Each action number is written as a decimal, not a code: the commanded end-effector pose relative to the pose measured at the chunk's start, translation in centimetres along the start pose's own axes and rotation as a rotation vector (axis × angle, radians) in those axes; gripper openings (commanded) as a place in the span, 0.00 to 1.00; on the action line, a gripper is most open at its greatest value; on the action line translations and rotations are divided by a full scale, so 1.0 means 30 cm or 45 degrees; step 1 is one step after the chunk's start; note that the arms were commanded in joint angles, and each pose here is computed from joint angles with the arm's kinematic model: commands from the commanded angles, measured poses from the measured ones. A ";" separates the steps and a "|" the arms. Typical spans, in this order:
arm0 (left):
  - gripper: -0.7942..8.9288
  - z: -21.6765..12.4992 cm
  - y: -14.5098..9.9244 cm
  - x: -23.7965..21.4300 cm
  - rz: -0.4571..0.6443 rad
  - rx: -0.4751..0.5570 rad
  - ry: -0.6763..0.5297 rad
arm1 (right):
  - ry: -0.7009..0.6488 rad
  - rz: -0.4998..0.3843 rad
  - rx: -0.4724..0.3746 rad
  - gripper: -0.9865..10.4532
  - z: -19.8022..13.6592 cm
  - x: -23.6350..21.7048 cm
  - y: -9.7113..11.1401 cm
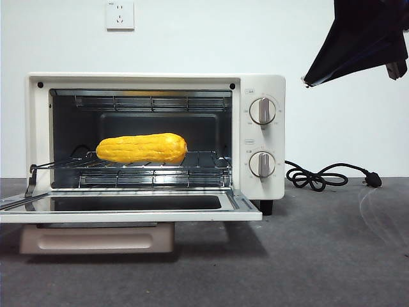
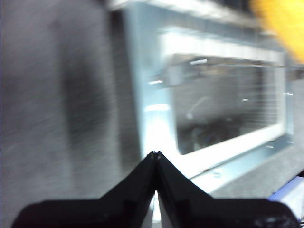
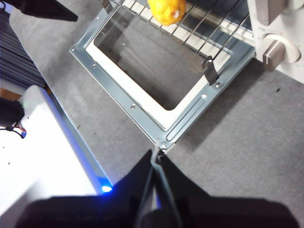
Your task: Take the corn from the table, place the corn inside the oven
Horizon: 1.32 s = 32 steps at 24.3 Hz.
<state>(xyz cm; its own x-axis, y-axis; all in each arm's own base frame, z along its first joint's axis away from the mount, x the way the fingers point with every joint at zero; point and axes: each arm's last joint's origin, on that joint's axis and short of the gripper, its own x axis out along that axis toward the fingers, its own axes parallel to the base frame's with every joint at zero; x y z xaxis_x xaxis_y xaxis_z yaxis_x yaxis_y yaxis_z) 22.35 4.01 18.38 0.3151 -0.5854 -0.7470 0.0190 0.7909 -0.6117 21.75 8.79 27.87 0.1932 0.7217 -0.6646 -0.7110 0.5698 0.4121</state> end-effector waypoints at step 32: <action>0.07 -0.022 0.088 0.138 -0.100 -0.130 0.277 | -0.001 0.008 -0.011 0.08 -0.005 0.008 -0.007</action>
<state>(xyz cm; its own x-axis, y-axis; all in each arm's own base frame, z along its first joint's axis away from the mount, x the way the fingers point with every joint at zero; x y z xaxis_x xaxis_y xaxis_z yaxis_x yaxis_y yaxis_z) 23.29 3.68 13.84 0.1212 -0.6659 -0.7362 -0.0720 0.7338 -0.6756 21.82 8.79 27.91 0.1995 0.7234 -0.6609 -0.7159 0.5682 0.4058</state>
